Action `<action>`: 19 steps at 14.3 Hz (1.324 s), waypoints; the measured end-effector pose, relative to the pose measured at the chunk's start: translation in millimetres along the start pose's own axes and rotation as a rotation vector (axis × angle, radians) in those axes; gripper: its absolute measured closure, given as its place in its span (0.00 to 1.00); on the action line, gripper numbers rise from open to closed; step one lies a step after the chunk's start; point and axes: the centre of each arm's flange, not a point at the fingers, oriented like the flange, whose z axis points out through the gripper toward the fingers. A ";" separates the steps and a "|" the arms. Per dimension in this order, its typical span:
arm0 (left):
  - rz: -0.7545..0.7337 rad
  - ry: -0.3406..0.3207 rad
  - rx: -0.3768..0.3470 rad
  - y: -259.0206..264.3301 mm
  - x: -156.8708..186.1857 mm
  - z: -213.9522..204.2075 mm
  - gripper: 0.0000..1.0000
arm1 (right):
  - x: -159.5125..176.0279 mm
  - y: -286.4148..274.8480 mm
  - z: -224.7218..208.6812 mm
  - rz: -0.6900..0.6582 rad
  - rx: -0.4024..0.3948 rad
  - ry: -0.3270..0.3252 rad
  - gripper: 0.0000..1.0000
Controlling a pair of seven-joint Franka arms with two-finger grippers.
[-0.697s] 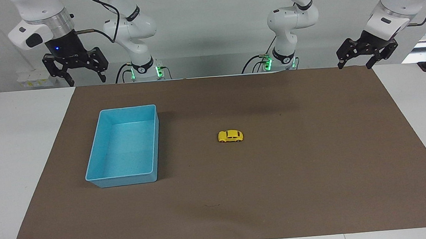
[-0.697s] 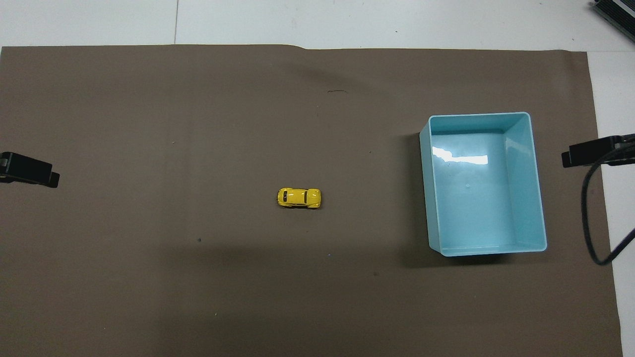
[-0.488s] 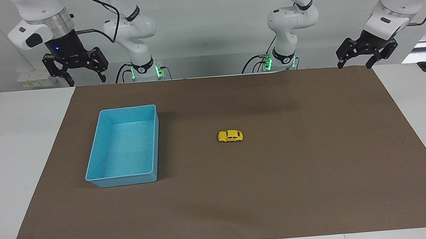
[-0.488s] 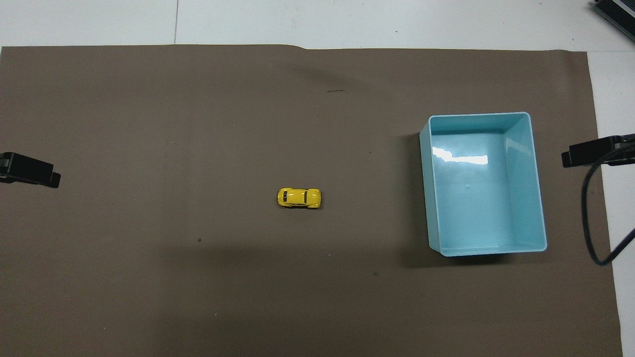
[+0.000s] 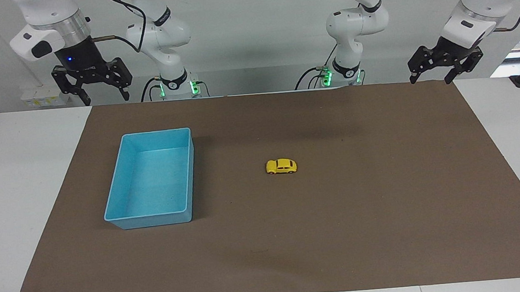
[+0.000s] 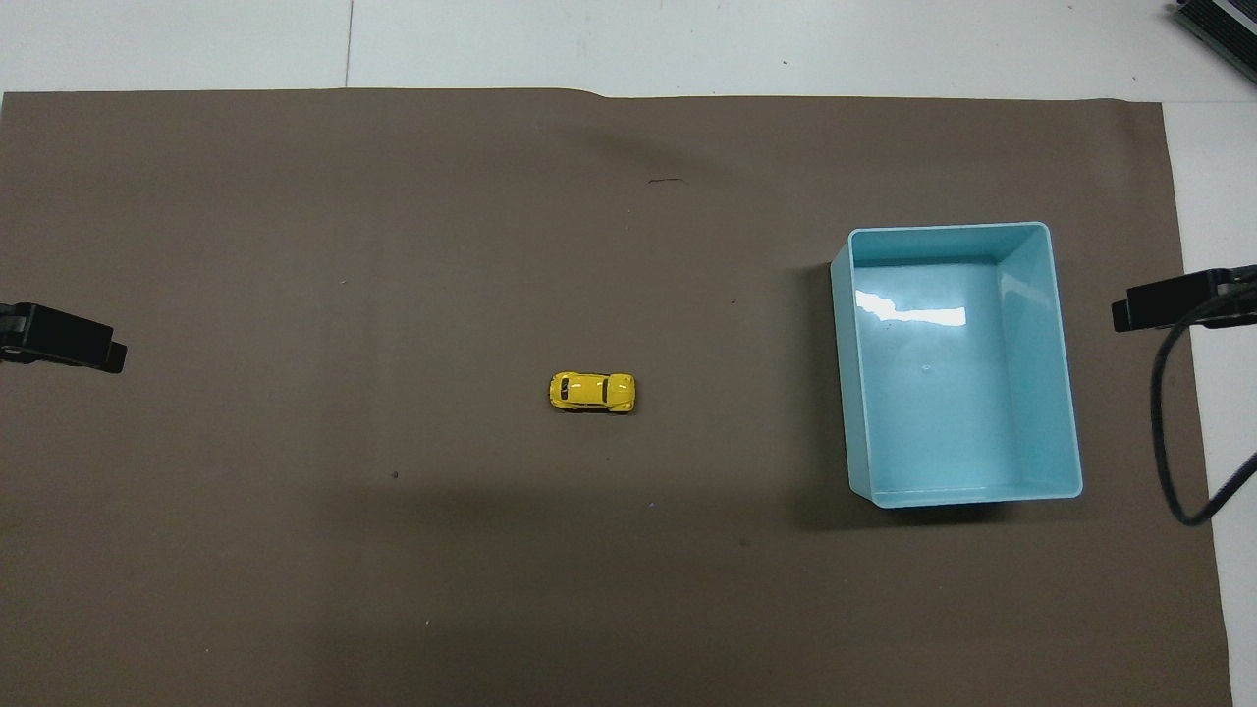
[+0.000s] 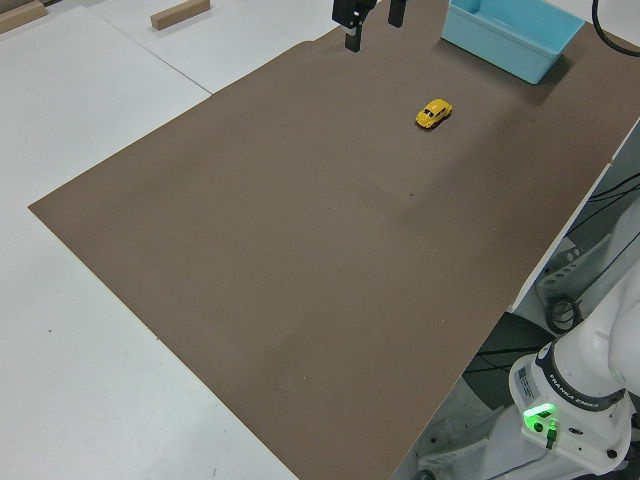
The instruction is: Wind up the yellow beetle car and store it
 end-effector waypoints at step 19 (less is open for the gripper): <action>0.613 -0.049 -0.003 81.5 3.0 13.8 0.00 | 0.0 0.0 0.0 0.000 0.000 0.000 0.00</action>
